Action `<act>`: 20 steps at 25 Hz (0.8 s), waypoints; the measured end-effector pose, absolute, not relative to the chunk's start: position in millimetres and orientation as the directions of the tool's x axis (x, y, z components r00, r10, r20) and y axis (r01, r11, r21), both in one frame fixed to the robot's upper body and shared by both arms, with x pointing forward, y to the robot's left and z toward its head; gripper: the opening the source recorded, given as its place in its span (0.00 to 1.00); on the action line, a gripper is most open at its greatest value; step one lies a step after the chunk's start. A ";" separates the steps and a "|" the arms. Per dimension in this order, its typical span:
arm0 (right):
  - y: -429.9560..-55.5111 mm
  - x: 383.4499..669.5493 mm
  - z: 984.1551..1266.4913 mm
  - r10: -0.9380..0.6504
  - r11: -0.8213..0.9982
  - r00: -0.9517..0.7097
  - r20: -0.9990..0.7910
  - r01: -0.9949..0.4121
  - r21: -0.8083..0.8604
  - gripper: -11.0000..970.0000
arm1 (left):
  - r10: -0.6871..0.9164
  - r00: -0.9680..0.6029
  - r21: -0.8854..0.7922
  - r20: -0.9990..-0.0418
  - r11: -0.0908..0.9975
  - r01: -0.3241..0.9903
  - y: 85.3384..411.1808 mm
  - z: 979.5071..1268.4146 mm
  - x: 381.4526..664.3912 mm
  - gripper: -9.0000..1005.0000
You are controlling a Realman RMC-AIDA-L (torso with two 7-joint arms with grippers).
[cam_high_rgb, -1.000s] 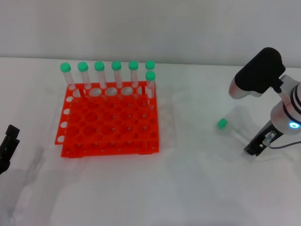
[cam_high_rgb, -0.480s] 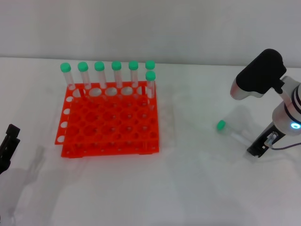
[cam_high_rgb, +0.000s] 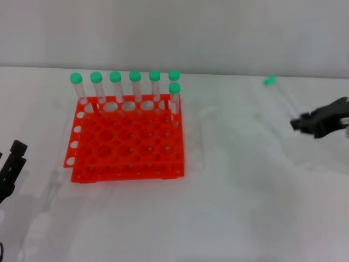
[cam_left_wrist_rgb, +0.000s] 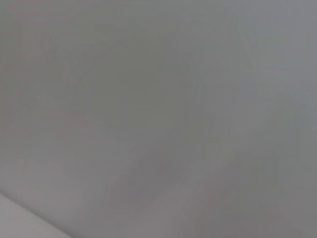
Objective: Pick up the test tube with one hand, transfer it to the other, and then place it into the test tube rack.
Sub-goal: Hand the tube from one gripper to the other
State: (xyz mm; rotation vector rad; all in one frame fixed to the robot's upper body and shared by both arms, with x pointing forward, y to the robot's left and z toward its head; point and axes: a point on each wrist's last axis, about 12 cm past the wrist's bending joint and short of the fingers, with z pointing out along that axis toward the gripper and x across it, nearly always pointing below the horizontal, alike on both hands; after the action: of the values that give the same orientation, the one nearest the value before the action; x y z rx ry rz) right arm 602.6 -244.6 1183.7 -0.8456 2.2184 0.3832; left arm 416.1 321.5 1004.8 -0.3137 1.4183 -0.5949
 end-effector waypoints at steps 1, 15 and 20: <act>-254.9 598.0 1185.1 -0.397 0.741 -0.501 -0.769 -0.670 0.054 0.20 | -0.562 0.041 -0.543 -0.826 0.814 0.207 320.4 1005.4 416.6 0.87; -333.1 508.5 1087.9 0.192 0.674 -0.072 -0.979 -0.715 0.185 0.20 | -0.542 -0.036 -0.464 -0.839 0.680 0.568 282.0 1028.1 431.9 0.87; -318.8 479.4 1056.3 0.135 0.716 0.073 -0.988 -0.697 0.046 0.20 | -0.470 -0.075 -0.357 -0.880 0.547 0.757 254.5 1038.2 439.1 0.87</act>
State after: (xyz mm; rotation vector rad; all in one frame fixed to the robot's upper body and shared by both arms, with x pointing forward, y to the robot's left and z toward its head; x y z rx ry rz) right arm 479.4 -318.8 1056.3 -0.5122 1.3650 0.6668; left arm 439.1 254.5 1038.2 0.2831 1.2898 -1.0348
